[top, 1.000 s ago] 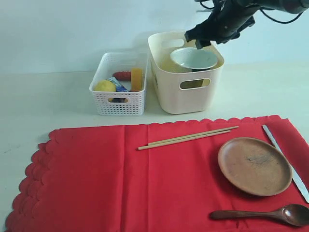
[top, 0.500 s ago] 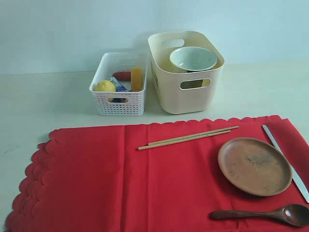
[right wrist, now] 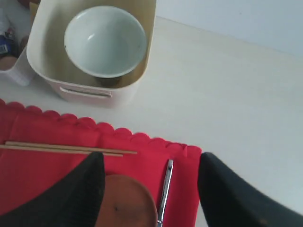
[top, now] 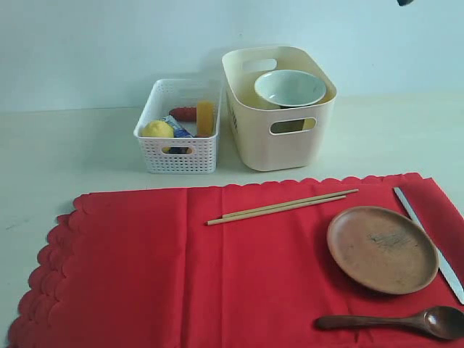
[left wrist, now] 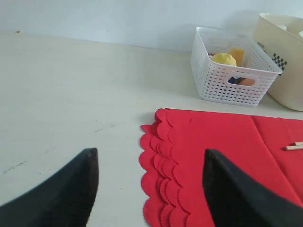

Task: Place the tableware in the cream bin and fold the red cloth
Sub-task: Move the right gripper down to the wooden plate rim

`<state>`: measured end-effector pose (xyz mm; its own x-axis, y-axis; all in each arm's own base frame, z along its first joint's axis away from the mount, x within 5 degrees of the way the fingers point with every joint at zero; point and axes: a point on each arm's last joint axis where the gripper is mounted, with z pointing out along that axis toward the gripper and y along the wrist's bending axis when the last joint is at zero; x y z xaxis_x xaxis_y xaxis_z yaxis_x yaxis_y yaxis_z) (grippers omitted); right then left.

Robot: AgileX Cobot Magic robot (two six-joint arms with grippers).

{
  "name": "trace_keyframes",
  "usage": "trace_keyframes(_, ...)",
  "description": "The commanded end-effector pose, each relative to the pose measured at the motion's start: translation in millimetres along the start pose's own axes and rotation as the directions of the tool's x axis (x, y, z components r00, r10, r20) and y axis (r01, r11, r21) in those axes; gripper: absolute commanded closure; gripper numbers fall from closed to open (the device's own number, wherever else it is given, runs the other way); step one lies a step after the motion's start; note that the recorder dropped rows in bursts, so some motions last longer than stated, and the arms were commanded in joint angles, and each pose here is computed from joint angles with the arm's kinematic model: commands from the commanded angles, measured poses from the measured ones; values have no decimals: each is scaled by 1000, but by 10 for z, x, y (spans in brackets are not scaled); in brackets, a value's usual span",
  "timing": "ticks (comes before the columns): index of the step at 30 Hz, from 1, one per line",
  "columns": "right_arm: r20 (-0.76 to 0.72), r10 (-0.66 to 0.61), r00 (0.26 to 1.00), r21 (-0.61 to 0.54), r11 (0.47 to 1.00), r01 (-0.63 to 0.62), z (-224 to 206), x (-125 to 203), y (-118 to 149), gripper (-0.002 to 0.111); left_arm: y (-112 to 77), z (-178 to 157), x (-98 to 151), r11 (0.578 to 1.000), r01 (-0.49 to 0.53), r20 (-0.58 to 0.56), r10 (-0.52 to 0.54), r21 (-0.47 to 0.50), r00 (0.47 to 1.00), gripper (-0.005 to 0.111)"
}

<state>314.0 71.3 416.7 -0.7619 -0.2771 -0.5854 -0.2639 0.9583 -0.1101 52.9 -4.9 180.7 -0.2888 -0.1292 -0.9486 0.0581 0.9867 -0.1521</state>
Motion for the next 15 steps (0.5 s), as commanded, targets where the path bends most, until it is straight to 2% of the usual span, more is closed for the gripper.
trace_keyframes(1, -59, -39, 997, -1, 999, 39, 29, 371, 28, 51, -1, -1, 0, 1000, 13, 9, -13, 1, 1000, 45)
trace_keyframes(9, -299, -61, 952, -34, 998, 53, 541, 988, 114, 52, -1, -1, 0, 1000, 13, 9, -13, 1, 1000, 45)
trace_keyframes(15, -317, 89, 944, -27, 994, -102, 952, 1347, -167, 52, -1, -1, 0, 1000, 13, 9, -13, 1, 1000, 45)
